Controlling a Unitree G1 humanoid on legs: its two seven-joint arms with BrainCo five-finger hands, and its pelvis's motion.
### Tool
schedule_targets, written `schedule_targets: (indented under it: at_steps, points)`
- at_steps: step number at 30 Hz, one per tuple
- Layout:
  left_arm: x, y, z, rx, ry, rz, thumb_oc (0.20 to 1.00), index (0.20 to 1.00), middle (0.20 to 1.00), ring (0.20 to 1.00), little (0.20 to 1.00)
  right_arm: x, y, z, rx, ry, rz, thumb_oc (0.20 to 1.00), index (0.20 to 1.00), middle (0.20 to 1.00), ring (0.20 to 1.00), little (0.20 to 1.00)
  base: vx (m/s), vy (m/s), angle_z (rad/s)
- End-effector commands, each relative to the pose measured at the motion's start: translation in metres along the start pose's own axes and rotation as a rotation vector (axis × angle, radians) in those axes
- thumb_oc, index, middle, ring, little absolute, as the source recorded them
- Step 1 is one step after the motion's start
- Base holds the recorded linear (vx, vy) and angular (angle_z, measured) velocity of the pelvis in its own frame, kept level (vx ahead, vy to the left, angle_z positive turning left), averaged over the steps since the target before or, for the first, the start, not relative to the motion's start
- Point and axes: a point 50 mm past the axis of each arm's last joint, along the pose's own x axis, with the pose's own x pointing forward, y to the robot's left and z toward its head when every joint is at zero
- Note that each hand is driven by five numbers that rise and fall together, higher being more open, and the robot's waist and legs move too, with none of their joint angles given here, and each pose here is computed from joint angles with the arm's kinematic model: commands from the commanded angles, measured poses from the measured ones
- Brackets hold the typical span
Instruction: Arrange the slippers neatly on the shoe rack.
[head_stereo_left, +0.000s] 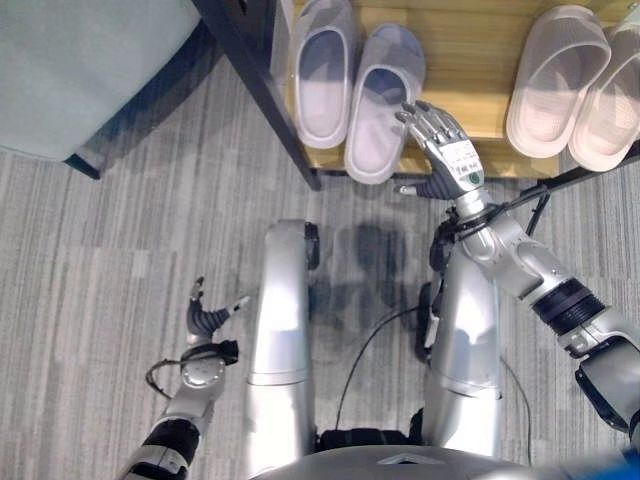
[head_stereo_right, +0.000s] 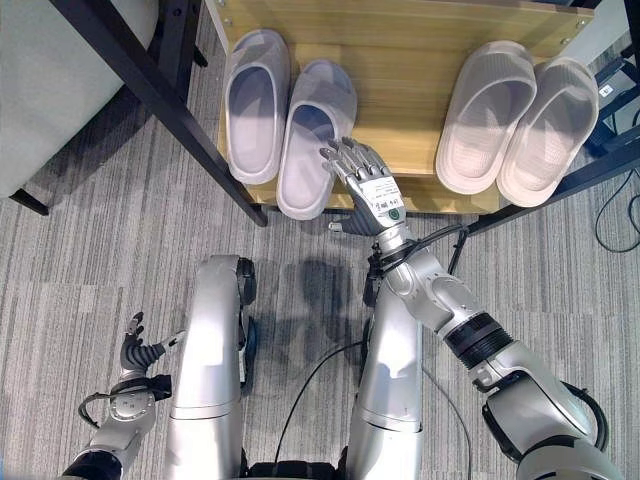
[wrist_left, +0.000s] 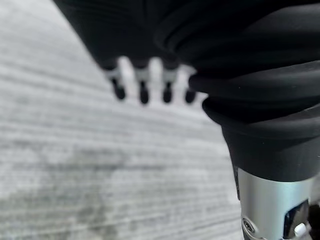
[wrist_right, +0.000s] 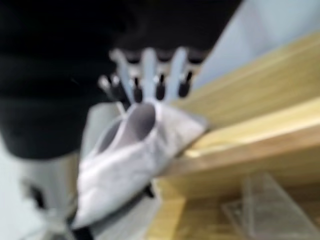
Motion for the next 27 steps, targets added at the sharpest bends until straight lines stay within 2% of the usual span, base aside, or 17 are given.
schedule_targets:
  at_steps: [1, 27]
  points:
    - [-0.002, -0.002, 0.006, 0.049, -0.076, -0.025, 1.0, 1.0, 1.0, 1.0, 1.0, 0.014, -0.021, 0.024, 0.052, -0.138, -0.097, 1.0, 1.0, 1.0, 1.0, 1.0, 0.0, 0.0, 0.0]
    - [-0.006, 0.001, 0.0, 0.112, -0.081, -0.059, 1.0, 1.0, 1.0, 1.0, 1.0, 0.024, -0.007, 0.013, 0.033, -0.07, -0.054, 1.0, 1.0, 1.0, 1.0, 1.0, 0.0, 0.0, 0.01]
